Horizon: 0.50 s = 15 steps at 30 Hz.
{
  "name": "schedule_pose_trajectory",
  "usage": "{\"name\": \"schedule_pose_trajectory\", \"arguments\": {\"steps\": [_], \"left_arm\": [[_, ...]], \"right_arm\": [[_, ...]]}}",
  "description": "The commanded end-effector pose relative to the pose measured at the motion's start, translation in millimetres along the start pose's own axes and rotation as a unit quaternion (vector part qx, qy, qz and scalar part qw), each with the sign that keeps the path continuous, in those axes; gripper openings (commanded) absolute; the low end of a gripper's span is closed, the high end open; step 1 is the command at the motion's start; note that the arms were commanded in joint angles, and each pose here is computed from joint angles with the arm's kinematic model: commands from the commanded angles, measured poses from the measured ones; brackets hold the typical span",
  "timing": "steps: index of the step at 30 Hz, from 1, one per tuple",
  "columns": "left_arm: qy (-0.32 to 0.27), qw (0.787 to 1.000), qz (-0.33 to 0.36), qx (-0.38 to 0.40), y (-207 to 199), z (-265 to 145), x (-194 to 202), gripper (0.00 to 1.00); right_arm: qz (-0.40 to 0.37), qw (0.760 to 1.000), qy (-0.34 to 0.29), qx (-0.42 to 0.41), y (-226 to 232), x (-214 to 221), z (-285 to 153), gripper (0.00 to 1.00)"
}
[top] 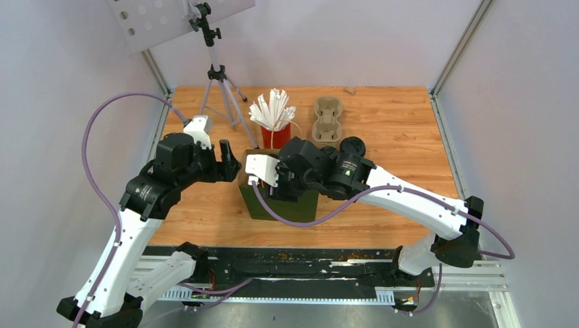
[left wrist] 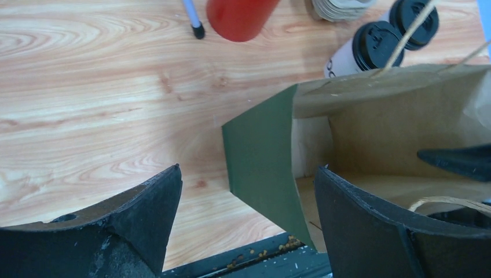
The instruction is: Pack the takeout coffee
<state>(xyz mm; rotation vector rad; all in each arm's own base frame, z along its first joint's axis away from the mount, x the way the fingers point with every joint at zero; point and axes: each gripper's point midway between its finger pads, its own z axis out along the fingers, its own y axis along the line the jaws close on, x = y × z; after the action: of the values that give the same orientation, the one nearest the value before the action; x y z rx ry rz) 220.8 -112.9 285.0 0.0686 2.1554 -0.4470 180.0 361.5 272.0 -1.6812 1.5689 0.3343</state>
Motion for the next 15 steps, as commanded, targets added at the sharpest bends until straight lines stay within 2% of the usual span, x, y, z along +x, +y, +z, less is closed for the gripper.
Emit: {"name": "schedule_pose_trajectory", "arguments": {"steps": [1, 5, 7, 11, 15], "left_arm": [[-0.007, 0.998, 0.015, 0.06, -20.2, -6.5, -2.8, 0.9], [-0.023, 0.998, 0.005, 0.059, -19.8, -10.1, -5.7, 0.9], [-0.033, 0.998, 0.007, 0.058, -18.6, -13.7, -7.7, 0.93], [-0.06, 0.998, 0.009, 0.032, -7.9, -27.5, -12.9, 0.99], [-0.084, 0.996, 0.011, 0.038, -7.1, -40.1, -14.2, 1.0]], "right_arm": [[0.042, 0.996, -0.069, 0.028, -9.4, -29.4, -38.2, 0.6], [0.078, 0.99, -0.114, 0.024, -7.3, -44.6, -61.8, 0.77], [0.098, 0.986, -0.127, 0.038, -11.6, -48.1, -72.1, 0.86], [0.151, 0.974, -0.152, 0.08, -27.4, -56.0, -95.6, 0.99], [0.224, 0.946, -0.182, 0.15, -54.8, -61.4, -122.5, 1.0]]}}
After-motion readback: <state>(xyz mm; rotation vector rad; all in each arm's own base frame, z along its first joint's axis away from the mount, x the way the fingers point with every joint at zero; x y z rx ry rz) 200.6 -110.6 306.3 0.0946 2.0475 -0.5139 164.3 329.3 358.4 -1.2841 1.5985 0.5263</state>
